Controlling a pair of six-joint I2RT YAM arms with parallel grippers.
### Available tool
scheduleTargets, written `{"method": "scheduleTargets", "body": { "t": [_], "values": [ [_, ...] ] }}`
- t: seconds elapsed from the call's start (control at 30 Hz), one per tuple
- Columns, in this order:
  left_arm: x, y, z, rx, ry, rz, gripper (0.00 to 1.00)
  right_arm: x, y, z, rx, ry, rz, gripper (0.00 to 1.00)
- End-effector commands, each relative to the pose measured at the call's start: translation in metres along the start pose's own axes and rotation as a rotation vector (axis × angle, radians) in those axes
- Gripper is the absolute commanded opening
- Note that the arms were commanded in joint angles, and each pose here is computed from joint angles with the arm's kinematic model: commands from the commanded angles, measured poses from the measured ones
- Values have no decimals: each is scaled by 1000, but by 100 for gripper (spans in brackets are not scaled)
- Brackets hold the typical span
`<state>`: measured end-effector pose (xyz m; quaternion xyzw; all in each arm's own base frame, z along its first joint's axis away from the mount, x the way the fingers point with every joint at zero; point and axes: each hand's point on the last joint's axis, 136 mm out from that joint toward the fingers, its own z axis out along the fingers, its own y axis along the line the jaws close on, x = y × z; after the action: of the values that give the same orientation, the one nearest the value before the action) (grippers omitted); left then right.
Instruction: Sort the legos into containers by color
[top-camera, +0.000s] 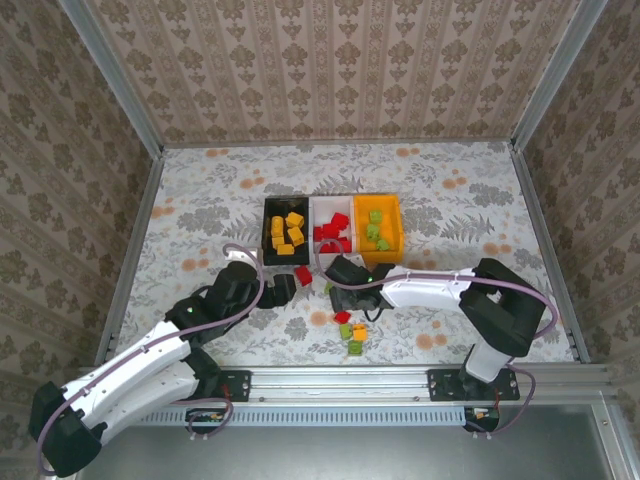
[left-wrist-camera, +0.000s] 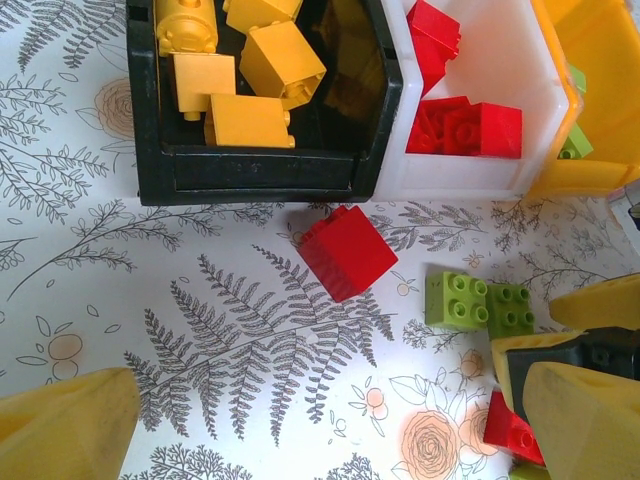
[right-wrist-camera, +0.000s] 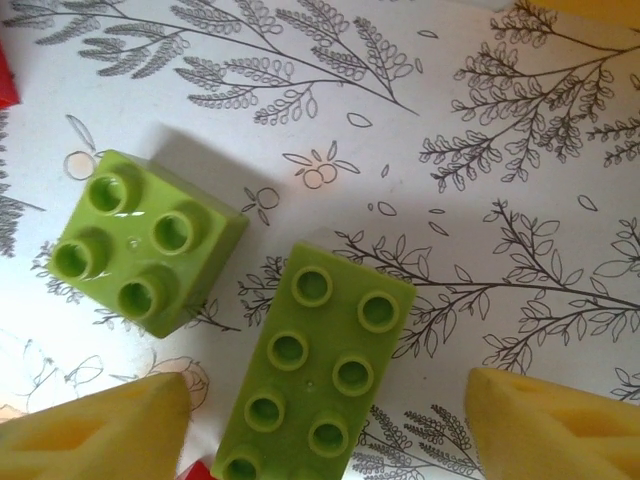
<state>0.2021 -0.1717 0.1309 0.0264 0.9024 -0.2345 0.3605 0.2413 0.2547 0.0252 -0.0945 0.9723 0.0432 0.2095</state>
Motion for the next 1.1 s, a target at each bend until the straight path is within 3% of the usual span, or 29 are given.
{"method": "scheduleTargets", "body": {
  "t": [0.0,0.2,0.47,0.8,1.07],
  "values": [
    [1,0,1,10,1,-9,100,2,-16,6,94,16,14,65],
    [1,1,0,9,0,-9,100,18,-44,10,161,56,35,57],
    [1,2,0,7,0,-14,100,4,-39,3,61,38,32,60],
    [0,1,1,13,5,-16,100,18,-33,19,64,137,8,43],
    [-2,-1,0,19,3,-8,100,-2,-36,-1,12,52,18,31]
  ]
}}
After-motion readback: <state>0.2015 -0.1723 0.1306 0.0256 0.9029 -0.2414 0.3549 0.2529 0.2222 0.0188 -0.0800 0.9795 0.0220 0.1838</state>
